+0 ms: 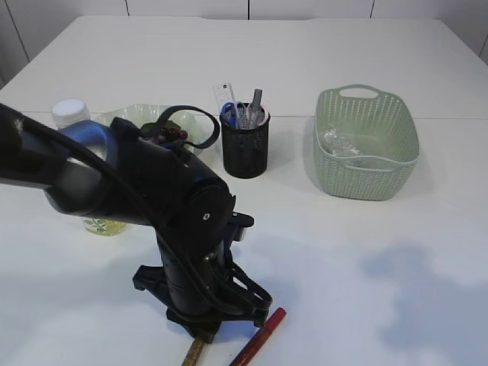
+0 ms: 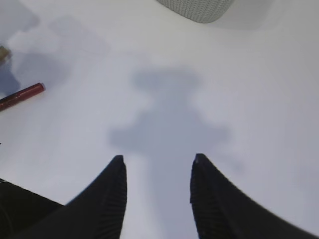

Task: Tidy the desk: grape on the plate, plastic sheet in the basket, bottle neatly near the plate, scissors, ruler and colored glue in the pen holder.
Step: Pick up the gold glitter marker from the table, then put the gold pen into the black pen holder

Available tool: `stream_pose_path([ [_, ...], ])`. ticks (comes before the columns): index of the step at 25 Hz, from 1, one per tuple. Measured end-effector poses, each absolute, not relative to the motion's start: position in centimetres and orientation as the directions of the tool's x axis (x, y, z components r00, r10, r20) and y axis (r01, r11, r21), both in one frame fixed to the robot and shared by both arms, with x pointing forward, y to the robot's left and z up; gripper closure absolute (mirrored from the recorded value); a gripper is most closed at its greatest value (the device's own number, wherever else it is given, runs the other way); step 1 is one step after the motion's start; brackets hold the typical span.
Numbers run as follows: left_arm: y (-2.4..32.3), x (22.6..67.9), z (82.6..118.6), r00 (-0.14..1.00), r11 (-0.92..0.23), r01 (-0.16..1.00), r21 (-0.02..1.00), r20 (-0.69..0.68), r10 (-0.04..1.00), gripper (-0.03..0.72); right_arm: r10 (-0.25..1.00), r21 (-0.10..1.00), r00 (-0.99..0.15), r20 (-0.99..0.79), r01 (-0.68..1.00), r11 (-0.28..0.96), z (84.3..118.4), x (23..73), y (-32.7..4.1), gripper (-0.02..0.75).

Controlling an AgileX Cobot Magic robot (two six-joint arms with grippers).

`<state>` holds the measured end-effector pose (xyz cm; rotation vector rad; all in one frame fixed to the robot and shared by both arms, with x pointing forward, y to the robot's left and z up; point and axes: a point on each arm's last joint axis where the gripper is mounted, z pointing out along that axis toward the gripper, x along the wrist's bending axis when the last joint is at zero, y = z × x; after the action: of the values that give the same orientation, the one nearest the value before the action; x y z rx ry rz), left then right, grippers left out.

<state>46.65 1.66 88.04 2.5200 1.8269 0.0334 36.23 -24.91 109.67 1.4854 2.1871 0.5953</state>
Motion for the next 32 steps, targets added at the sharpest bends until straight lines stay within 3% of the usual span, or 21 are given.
stream_pose_path([
  [3, 1.7, 46.7, 88.0, 0.312, -0.312, 0.949, 0.037, 0.001, 0.950, 0.643, 0.936, 0.568, -0.335, -0.108, 0.752, 0.335, 109.7, 36.2, -24.9, 0.393],
  [12, 1.9, 46.6, 89.4, 0.322, -0.322, 0.945, 0.055, 0.002, 0.947, 0.648, 0.936, 0.568, -0.335, -0.110, 0.752, 0.335, 109.7, 36.2, -24.9, 0.393],
  [21, 2.9, 44.6, 96.5, 0.376, -0.348, 0.907, 0.237, -0.088, 0.922, 0.650, 0.938, 0.567, -0.335, -0.090, 0.757, 0.325, 109.6, 36.2, -24.8, 0.393],
  [28, 5.7, 42.5, 98.4, 0.449, -0.316, 0.825, 0.468, -0.204, 0.870, 0.650, 0.938, 0.566, -0.335, -0.087, 0.758, 0.323, 109.6, 36.2, -24.8, 0.393],
  [32, 5.9, 43.0, 98.7, 0.548, -0.352, 0.715, 0.604, -0.173, 0.818, 0.650, 0.938, 0.566, -0.335, -0.087, 0.758, 0.323, 109.6, 36.2, -24.8, 0.393],
])
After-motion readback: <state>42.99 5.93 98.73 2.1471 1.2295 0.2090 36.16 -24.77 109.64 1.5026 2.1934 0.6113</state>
